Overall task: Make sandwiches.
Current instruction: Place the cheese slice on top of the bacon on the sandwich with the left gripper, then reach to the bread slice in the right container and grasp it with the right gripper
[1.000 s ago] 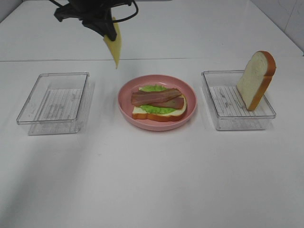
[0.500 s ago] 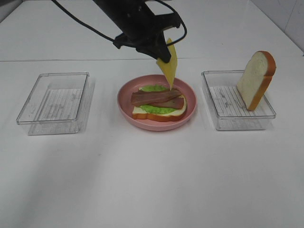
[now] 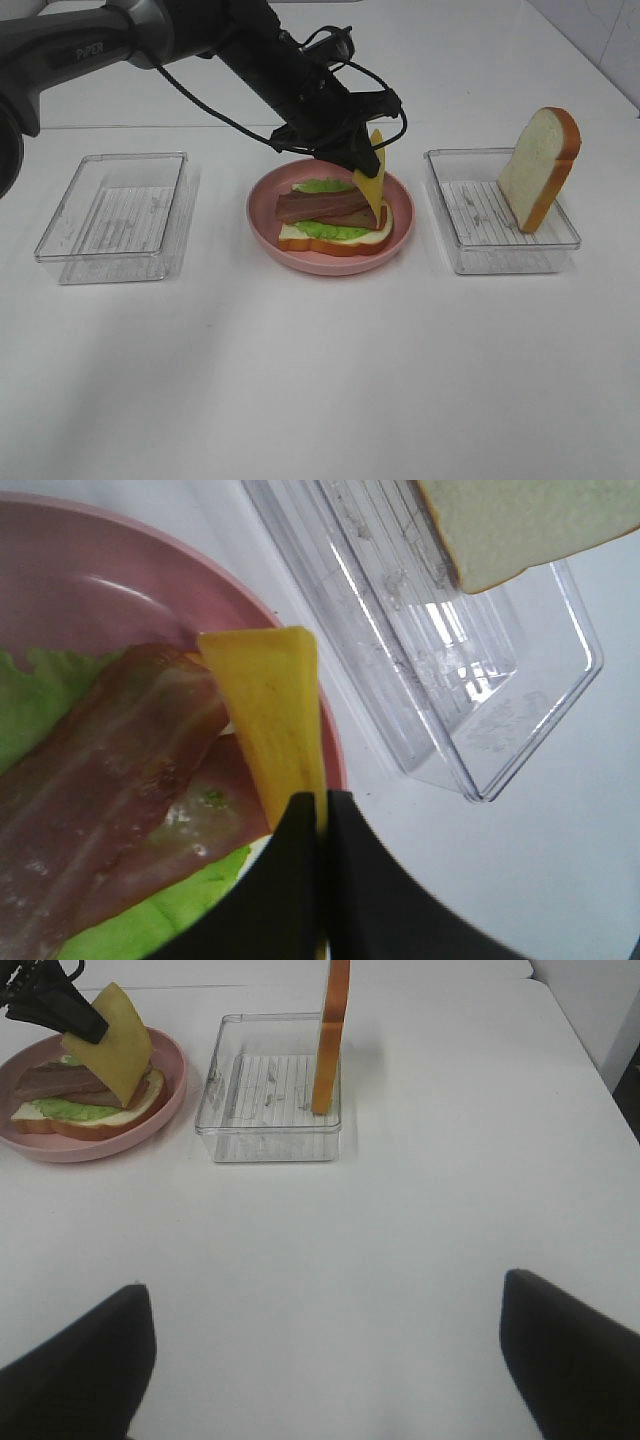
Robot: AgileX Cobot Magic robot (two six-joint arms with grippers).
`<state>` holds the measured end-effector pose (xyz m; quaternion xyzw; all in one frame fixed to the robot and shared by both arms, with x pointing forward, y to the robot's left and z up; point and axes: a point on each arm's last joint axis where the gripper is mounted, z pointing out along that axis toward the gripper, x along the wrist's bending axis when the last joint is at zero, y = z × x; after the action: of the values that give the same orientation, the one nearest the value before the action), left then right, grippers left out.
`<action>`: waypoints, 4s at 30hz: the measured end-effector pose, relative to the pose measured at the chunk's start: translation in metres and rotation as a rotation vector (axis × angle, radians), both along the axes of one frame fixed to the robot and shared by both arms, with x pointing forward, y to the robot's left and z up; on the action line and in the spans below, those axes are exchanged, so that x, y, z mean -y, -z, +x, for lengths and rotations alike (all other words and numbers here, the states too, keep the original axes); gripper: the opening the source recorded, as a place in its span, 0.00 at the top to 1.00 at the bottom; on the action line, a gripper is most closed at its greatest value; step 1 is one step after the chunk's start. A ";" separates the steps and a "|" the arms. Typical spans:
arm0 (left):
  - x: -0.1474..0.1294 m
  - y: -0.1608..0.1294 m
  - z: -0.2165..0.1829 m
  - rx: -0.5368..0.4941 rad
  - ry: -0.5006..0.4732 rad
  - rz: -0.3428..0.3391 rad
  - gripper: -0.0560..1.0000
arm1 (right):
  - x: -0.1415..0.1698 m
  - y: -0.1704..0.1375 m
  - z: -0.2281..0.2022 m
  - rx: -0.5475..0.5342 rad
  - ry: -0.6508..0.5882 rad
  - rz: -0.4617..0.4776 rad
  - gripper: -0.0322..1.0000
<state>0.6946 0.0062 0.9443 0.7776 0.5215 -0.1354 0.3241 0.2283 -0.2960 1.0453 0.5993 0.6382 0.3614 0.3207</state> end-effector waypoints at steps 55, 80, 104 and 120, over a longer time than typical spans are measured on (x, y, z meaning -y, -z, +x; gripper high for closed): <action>-0.090 -0.099 0.019 0.229 -0.140 0.382 0.01 | 0.000 0.000 0.000 0.002 0.000 0.001 0.15; -0.258 -0.170 -0.063 0.110 -0.466 0.515 0.01 | 0.000 0.000 0.000 0.002 0.000 0.001 0.15; -0.284 -0.180 -0.363 0.439 -0.536 0.414 0.01 | 0.000 0.000 0.000 0.002 0.000 0.001 0.15; -0.290 -0.126 -0.472 0.803 -0.587 0.248 0.01 | 0.000 0.000 0.000 0.002 0.000 0.001 0.15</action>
<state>0.2222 0.2957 1.0698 0.6218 0.5644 0.3334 0.4286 0.2284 -0.2959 1.0455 0.5990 0.6379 0.3624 0.3210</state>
